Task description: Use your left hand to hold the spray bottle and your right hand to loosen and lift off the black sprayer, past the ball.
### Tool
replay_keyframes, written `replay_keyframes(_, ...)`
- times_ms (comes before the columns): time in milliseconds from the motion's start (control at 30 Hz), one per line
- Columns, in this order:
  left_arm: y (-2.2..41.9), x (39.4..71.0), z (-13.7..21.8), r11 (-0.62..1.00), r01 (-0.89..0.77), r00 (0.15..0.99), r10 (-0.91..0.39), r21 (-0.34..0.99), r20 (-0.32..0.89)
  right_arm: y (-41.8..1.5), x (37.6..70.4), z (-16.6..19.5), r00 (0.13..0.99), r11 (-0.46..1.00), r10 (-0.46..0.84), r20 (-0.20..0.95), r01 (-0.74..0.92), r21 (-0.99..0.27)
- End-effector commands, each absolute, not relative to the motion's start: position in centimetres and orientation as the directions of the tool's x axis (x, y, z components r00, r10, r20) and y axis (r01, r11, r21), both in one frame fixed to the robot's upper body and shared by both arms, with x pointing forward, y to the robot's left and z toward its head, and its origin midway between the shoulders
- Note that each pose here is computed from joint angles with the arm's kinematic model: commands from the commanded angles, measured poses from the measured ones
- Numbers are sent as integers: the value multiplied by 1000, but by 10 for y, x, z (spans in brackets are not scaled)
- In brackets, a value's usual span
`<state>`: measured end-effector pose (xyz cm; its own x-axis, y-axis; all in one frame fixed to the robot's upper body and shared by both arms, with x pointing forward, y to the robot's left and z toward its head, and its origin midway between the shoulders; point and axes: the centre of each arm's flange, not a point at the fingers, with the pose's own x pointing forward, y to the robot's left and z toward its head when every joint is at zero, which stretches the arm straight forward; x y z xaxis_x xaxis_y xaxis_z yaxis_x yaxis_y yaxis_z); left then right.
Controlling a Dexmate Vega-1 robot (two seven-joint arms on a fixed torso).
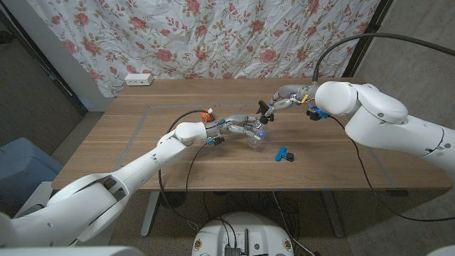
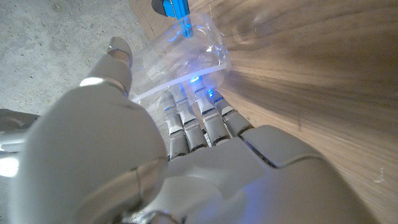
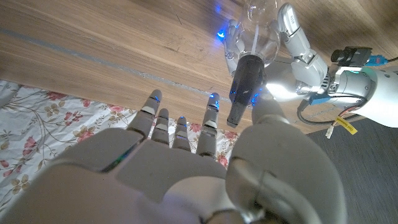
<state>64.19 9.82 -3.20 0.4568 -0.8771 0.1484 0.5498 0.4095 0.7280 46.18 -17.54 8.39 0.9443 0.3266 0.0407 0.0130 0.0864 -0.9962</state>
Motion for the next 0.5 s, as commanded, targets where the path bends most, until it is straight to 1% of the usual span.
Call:
replay_keyframes(33,96,642,-32,407,554,457,-878,727,143,-180,462,82,939,127,339,53,10,-992)
replay_keyframes(500,95,645,-31,405,559,457,-879,724,138,-185,469,82,928,190,366,70,-1,-982)
